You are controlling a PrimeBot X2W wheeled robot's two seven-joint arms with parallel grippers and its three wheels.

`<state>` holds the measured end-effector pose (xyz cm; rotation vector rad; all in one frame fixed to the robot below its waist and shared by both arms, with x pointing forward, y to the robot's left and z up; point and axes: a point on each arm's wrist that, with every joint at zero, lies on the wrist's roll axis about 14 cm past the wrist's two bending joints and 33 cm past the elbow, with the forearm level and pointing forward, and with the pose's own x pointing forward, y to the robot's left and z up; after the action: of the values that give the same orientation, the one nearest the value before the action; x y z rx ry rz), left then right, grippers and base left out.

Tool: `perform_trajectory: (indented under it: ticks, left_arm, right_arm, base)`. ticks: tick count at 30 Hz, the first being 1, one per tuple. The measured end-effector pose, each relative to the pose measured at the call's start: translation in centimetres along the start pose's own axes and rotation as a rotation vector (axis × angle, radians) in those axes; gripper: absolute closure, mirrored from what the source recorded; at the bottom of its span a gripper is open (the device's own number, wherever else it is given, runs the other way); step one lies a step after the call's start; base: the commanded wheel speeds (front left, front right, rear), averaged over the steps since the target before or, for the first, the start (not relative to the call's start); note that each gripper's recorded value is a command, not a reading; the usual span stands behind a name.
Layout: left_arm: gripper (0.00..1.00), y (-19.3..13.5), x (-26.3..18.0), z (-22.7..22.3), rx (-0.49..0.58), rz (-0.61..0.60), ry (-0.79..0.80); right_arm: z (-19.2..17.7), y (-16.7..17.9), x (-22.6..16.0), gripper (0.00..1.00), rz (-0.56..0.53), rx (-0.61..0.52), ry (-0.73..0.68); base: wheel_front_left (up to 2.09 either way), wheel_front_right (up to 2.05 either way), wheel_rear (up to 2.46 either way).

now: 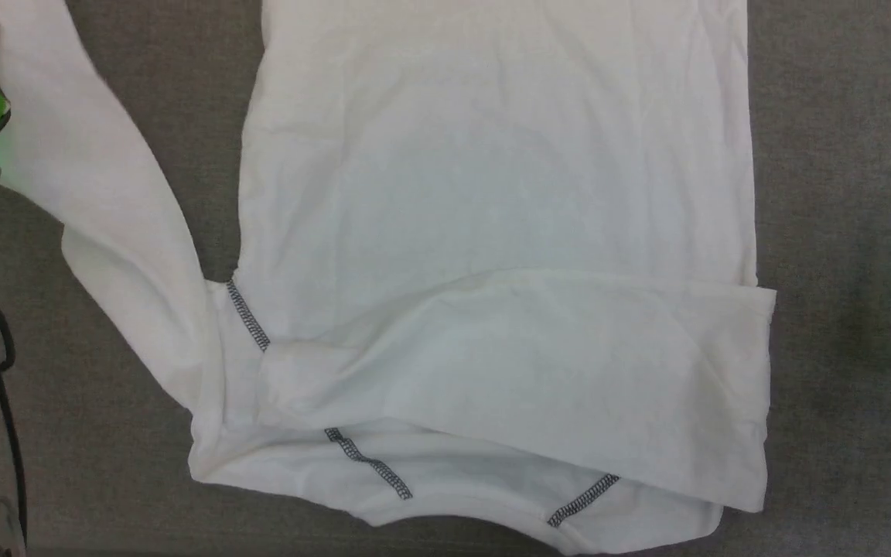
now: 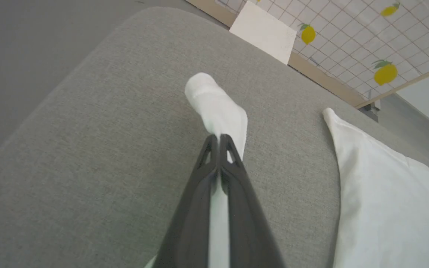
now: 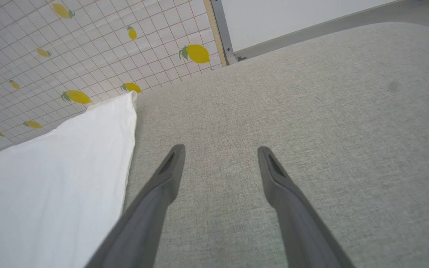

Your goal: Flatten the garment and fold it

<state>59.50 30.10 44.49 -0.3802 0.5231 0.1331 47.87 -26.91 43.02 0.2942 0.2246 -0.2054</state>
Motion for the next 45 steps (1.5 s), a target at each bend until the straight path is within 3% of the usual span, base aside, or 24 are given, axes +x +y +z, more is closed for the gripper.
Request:
perform_trajectory:
  ticks: [5, 9, 15, 19, 28, 34, 40, 45]
  left_arm:
    - [1.0, 3.0, -3.8, 2.4, -0.042, 0.071, -0.108]
    - [1.0, 3.3, -7.2, 5.0, -0.043, 0.048, -0.219]
    - [1.0, -2.8, -12.3, 9.4, -0.026, -0.163, -0.397]
    - [1.0, -8.2, -15.8, 9.2, 0.006, -0.335, -0.415]
    - [1.0, -21.5, -23.2, 3.9, 0.063, -0.767, -0.31]
    - [1.0, -29.8, -25.4, -2.3, 0.104, -1.006, -0.139]
    - [1.0, -34.0, -25.7, -9.8, 0.148, -1.127, 0.093]
    - [1.0, -35.2, -24.4, -15.9, 0.211, -1.133, 0.256]
  right_arm:
    - [0.7, 0.6, -1.4, 0.0, 0.017, 0.015, -0.004]
    - [1.4, 1.0, -2.7, 0.0, 0.029, 0.026, -0.014]
    - [2.6, 2.0, -4.3, 0.0, 0.062, 0.043, -0.037]
    - [3.5, 2.9, -5.3, 0.0, 0.092, 0.058, -0.058]
    - [5.0, 2.8, -7.3, 0.0, 0.102, 0.073, -0.099]
    - [4.7, 1.7, -7.8, 0.0, 0.079, 0.083, -0.095]
    - [3.7, 0.5, -8.1, 0.0, 0.049, 0.089, -0.074]
    - [3.1, -0.6, -8.2, 0.0, 0.017, 0.095, -0.065]
  base:
    - [0.0, 0.0, 0.0]
    - [0.0, 0.0, 0.0]
    - [0.0, 0.0, 0.0]
    - [0.0, 0.0, 0.0]
    - [0.0, 0.0, 0.0]
    - [0.0, 0.0, 0.0]
    - [0.0, 0.0, 0.0]
    - [0.0, 0.0, 0.0]
